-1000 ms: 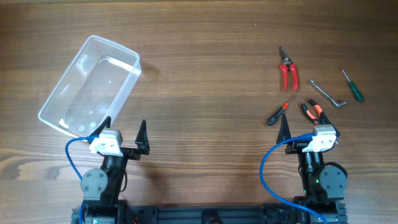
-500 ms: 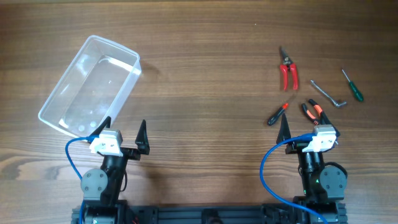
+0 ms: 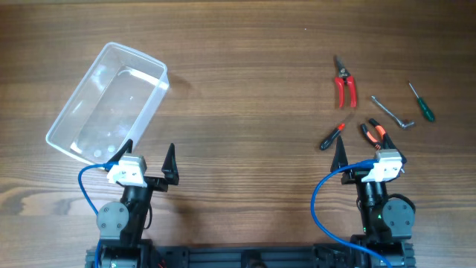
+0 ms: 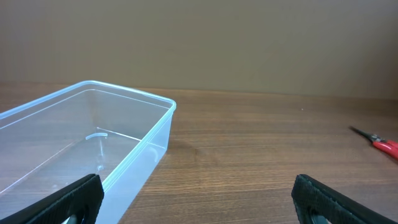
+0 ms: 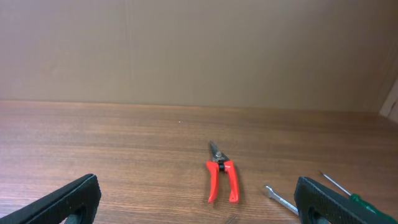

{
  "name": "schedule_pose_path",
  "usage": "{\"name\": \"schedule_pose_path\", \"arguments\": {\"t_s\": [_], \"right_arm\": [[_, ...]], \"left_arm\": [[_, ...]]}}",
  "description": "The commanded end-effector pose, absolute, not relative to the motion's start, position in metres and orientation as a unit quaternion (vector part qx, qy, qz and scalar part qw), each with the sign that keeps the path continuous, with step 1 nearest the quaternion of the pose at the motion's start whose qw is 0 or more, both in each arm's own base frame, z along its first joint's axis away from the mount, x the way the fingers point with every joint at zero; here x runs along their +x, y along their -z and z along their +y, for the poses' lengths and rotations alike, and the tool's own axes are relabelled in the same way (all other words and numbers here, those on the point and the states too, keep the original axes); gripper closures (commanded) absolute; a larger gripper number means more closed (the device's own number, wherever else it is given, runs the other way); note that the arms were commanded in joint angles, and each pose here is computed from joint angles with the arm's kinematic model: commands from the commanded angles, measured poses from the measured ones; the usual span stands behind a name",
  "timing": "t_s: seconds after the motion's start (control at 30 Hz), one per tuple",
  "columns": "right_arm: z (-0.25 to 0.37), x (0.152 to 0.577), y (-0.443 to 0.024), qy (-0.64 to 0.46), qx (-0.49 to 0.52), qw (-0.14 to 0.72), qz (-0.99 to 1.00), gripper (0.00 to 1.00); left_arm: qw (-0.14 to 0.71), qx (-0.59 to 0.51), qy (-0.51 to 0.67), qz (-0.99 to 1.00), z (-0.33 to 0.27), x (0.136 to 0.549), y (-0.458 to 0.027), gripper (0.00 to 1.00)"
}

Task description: Pack container

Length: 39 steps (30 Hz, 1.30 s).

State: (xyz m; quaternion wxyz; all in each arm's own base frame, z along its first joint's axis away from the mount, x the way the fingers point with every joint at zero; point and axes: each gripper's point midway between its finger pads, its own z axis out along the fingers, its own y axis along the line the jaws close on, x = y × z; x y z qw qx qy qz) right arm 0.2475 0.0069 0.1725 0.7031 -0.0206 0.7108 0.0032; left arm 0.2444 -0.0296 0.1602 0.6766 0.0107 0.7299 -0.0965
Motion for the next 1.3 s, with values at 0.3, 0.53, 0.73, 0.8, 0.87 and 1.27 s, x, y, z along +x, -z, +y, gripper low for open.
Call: {"name": "schedule_pose_path", "arguments": {"t_s": [0.3, 0.53, 0.73, 0.8, 0.87, 1.27], "right_arm": [[0.006, 0.247, -0.175, 0.001, -0.023, 0.707, 0.707, 0.00], [-0.001, 0.247, -0.176, 0.081, -0.072, 0.704, 0.702, 0.00], [-0.001, 0.247, -0.176, 0.095, -0.089, 0.702, 0.700, 0.00], [0.011, 0.247, -0.174, 0.071, -0.113, 0.702, 0.699, 0.00], [0.012, 0.247, -0.174, 0.068, -0.115, 0.702, 0.699, 0.00], [0.038, 0.246, -0.196, -0.141, -0.013, 0.704, 0.696, 0.00]], "left_arm": [[0.675, 0.001, 0.096, 0.732, -0.027, 0.245, -0.158, 0.00], [0.675, 0.001, 0.096, 0.732, -0.027, 0.245, -0.158, 0.00], [0.675, 0.001, 0.096, 0.731, -0.027, 0.245, -0.158, 0.00], [0.675, 0.001, 0.096, 0.732, -0.027, 0.245, -0.158, 0.00], [0.675, 0.001, 0.096, 0.731, -0.027, 0.245, -0.158, 0.00], [0.638, -0.122, 0.118, 0.751, -0.006, 0.239, -0.169, 0.01]]}}
